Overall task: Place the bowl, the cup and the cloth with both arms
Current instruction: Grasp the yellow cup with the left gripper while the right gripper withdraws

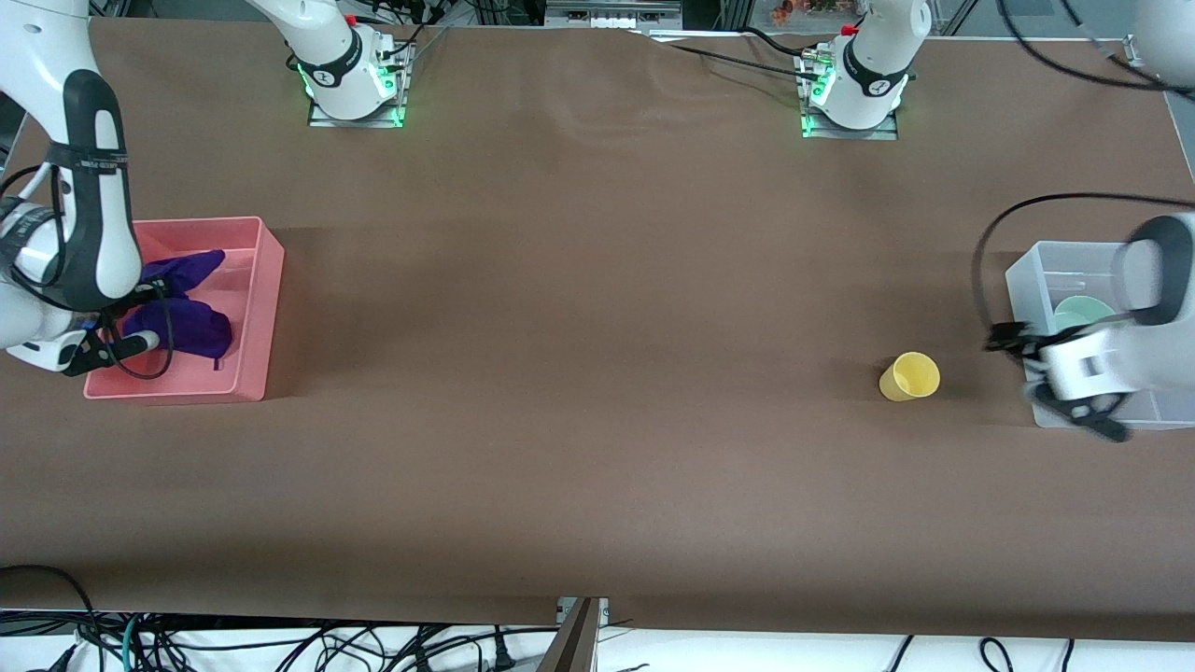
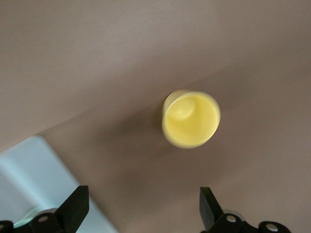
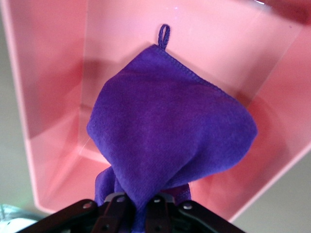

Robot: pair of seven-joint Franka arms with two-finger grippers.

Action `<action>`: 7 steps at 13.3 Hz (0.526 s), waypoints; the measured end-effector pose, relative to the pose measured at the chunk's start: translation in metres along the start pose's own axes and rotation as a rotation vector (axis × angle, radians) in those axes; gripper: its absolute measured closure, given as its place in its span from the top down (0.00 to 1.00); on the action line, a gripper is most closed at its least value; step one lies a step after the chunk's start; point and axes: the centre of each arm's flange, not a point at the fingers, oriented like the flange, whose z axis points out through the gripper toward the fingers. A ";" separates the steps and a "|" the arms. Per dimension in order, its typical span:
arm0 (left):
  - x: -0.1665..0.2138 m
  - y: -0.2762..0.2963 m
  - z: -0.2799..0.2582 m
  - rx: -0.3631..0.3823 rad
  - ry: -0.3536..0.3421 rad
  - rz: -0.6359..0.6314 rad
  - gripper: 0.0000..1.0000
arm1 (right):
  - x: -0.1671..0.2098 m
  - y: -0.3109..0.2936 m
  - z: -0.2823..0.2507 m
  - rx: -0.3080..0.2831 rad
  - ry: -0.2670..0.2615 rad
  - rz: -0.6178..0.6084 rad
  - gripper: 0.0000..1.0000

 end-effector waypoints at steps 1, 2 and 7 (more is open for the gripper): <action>0.012 0.013 0.019 0.004 0.009 -0.001 1.00 | 0.001 -0.001 0.007 0.006 0.003 0.002 0.26; 0.017 0.017 0.041 0.007 0.024 0.001 1.00 | 0.001 -0.002 0.011 0.022 0.009 0.006 0.34; 0.007 0.014 0.118 0.022 0.108 -0.006 0.88 | -0.006 -0.020 -0.073 0.054 0.067 0.006 0.89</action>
